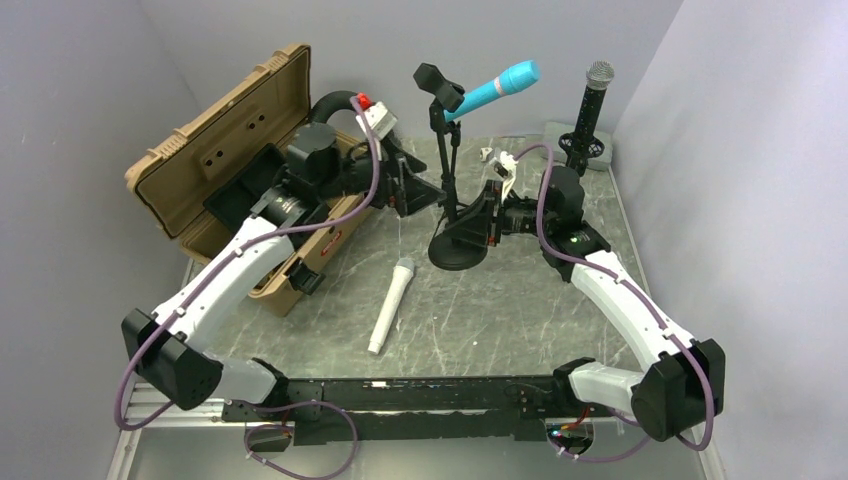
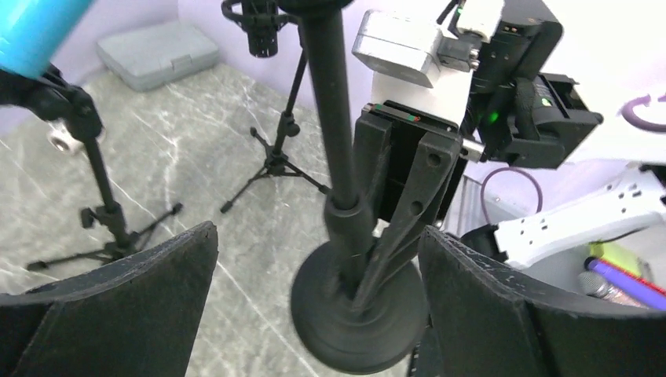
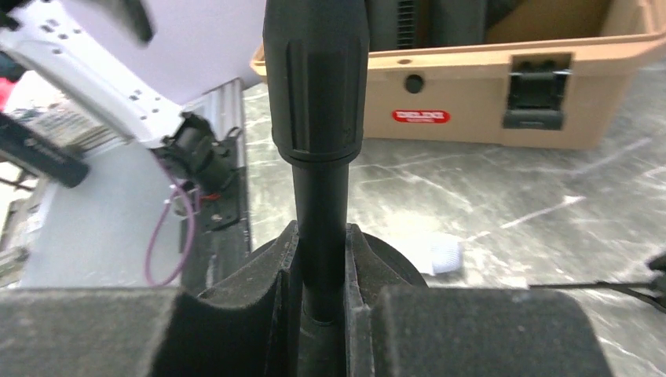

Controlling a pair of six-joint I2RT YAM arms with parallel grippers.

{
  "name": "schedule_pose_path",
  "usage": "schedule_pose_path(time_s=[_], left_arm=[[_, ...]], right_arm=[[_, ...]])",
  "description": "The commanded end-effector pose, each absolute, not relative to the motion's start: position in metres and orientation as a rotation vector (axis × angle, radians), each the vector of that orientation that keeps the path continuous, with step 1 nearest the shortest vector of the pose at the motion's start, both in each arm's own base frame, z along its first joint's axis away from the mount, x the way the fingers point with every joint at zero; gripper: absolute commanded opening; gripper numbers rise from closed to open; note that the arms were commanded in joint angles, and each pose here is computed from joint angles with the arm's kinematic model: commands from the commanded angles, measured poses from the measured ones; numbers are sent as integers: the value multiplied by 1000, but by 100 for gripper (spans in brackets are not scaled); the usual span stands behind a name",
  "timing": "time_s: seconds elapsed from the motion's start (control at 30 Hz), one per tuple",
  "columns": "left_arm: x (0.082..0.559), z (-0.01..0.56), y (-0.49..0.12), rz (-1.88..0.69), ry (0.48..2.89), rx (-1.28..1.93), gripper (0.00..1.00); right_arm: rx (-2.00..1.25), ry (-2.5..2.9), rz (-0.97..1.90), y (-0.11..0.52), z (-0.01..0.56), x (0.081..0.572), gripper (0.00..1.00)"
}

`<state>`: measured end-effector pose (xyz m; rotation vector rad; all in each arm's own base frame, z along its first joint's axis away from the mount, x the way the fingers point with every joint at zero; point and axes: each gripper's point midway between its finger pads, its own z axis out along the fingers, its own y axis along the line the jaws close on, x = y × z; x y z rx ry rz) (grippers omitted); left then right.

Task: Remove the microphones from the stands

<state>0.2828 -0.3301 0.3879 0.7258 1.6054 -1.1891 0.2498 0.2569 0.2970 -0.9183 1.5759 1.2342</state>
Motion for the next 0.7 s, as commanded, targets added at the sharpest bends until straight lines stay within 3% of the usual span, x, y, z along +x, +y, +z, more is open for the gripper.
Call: schedule_pose_path(time_s=[0.0, 0.23, 0.47, 0.57, 0.67], left_arm=[[255, 423, -318, -1166, 1245, 1018, 99], [234, 425, -334, -1347, 1102, 1193, 90], [233, 425, -346, -1433, 1090, 1184, 64], [234, 425, -352, -1461, 1110, 1146, 42], [238, 425, -356, -1494, 1166, 1067, 8]], right_arm=[[-1071, 1334, 1377, 260, 344, 211, 0], [-1105, 1314, 1437, 261, 341, 204, 0], [-1098, 1329, 1418, 261, 337, 207, 0], [-1069, 1361, 1375, 261, 333, 215, 0], [-1026, 1406, 1263, 258, 325, 232, 0]])
